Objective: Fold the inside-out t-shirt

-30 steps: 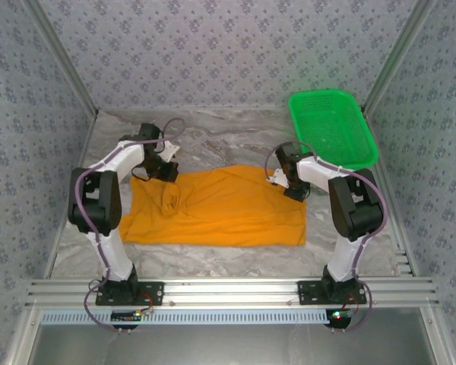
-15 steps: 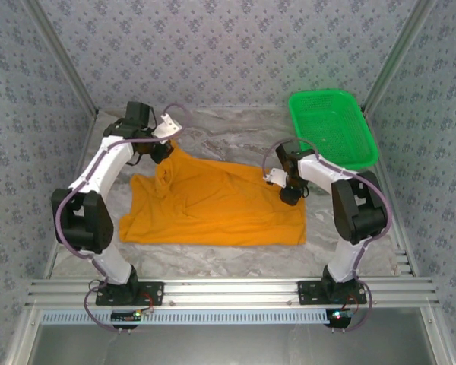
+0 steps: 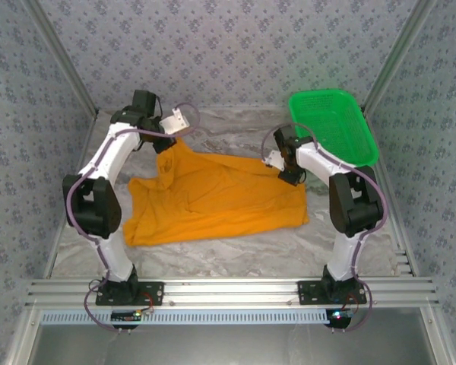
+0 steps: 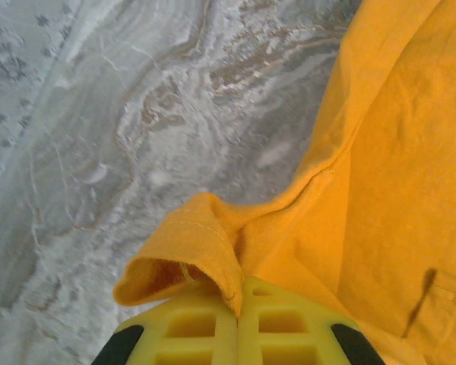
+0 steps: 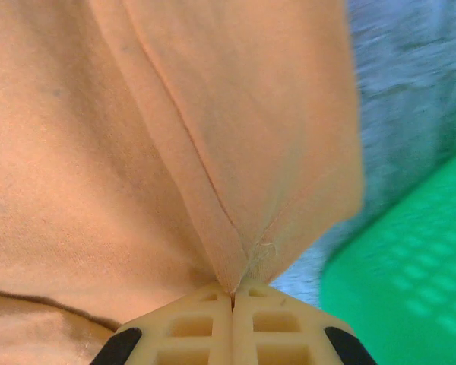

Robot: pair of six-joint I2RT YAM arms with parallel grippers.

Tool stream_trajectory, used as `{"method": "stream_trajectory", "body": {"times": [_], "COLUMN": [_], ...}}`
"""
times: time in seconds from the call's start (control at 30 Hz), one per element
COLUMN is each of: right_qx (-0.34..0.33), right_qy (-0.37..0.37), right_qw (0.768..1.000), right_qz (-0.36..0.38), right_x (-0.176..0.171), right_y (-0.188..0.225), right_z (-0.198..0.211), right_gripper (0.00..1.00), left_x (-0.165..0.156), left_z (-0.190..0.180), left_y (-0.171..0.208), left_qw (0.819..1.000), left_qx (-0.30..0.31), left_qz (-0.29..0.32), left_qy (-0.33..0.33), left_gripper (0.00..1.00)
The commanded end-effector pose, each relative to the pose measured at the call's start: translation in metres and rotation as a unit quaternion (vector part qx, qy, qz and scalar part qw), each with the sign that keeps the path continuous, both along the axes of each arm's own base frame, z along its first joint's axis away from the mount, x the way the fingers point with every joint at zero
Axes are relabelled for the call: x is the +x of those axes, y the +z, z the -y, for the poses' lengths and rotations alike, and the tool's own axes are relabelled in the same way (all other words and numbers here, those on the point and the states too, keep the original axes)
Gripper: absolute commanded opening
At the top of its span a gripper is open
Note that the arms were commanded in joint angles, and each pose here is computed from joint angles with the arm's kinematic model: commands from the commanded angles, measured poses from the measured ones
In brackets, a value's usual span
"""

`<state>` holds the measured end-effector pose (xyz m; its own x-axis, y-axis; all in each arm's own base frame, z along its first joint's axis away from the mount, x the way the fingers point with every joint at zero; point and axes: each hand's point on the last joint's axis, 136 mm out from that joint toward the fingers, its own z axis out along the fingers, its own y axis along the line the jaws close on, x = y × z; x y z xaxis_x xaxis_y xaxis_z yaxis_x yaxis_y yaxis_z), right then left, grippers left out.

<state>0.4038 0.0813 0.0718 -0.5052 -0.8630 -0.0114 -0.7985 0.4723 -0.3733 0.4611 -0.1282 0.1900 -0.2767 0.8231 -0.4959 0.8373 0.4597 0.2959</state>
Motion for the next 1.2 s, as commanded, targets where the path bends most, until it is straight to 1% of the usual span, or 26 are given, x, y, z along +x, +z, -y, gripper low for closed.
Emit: {"method": "stream_trajectory", "body": {"times": [0.0,0.07,0.1,0.2,0.23,0.27,0.3,0.33,0.47,0.53,0.57,0.7,0.77,0.8,0.87,0.97,1.0,1.17], "right_qx": [-0.034,-0.03,-0.025,0.015,0.022,0.027,0.032,0.035,0.041,0.039,0.035,-0.009,-0.037,-0.049,-0.045,-0.038,-0.036,-0.037], "right_qy": [-0.004,-0.003,-0.008,-0.005,-0.002,-0.002,0.0,-0.001,0.001,0.01,0.018,0.068,0.094,0.107,0.122,0.129,0.13,0.132], "right_qw": [0.999,0.999,0.999,0.998,0.997,0.997,0.997,0.998,0.999,0.999,0.999,0.997,0.995,0.993,0.991,0.991,0.991,0.99], "right_qz": [-0.034,-0.045,-0.046,-0.065,-0.07,-0.07,-0.067,-0.057,-0.021,-0.019,-0.019,-0.017,-0.019,-0.018,-0.026,-0.027,-0.02,0.01], "right_x": [-0.001,-0.001,0.001,-0.001,-0.001,0.001,0.004,0.009,0.031,0.038,0.041,0.05,0.054,0.056,0.056,0.059,0.062,0.077], "right_y": [-0.004,-0.005,-0.004,-0.004,-0.006,-0.009,-0.013,-0.015,-0.02,-0.021,-0.023,-0.035,-0.042,-0.046,-0.05,-0.046,-0.041,-0.01], "right_z": [0.021,0.022,0.022,0.01,0.007,0.005,0.003,0.002,-0.003,-0.007,-0.009,-0.013,-0.011,-0.01,-0.012,-0.015,-0.016,-0.013], "right_gripper": [0.0,0.0,0.04,0.16,0.18,0.22,0.3,0.33,0.34,0.35,0.37,0.37,0.35,0.31,0.25,0.02,0.0,0.0], "left_x": [0.014,0.017,0.018,0.023,0.024,0.025,0.024,0.023,0.02,0.018,0.017,0.019,0.02,0.02,0.019,0.018,0.017,0.016], "left_z": [0.006,0.013,0.015,0.02,0.02,0.02,0.019,0.019,0.019,0.021,0.021,0.022,0.022,0.023,0.022,0.021,0.019,0.016], "left_y": [0.014,0.023,0.028,0.042,0.043,0.043,0.041,0.038,0.033,0.034,0.034,0.035,0.036,0.036,0.036,0.032,0.031,0.036], "left_qw": [0.998,0.996,0.994,0.989,0.988,0.987,0.985,0.984,0.982,0.981,0.981,0.98,0.98,0.98,0.98,0.981,0.981,0.981], "left_qx": [-0.006,-0.007,-0.006,-0.013,-0.015,-0.013,-0.009,-0.005,0.002,-0.003,-0.005,-0.003,-0.003,-0.004,-0.004,0.002,0.004,0.015], "left_qz": [0.017,0.03,0.038,0.056,0.054,0.051,0.045,0.04,0.035,0.033,0.034,0.04,0.043,0.042,0.042,0.035,0.033,0.038], "left_qy": [-0.053,-0.089,-0.107,-0.139,-0.146,-0.154,-0.163,-0.171,-0.186,-0.19,-0.192,-0.195,-0.195,-0.195,-0.194,-0.192,-0.19,-0.187], "left_gripper": [0.0,0.0,0.0,0.0,0.0,0.0,0.0,0.0,0.0,0.0,0.0,0.0,0.0,0.0,0.0,0.0,0.0,0.0]}}
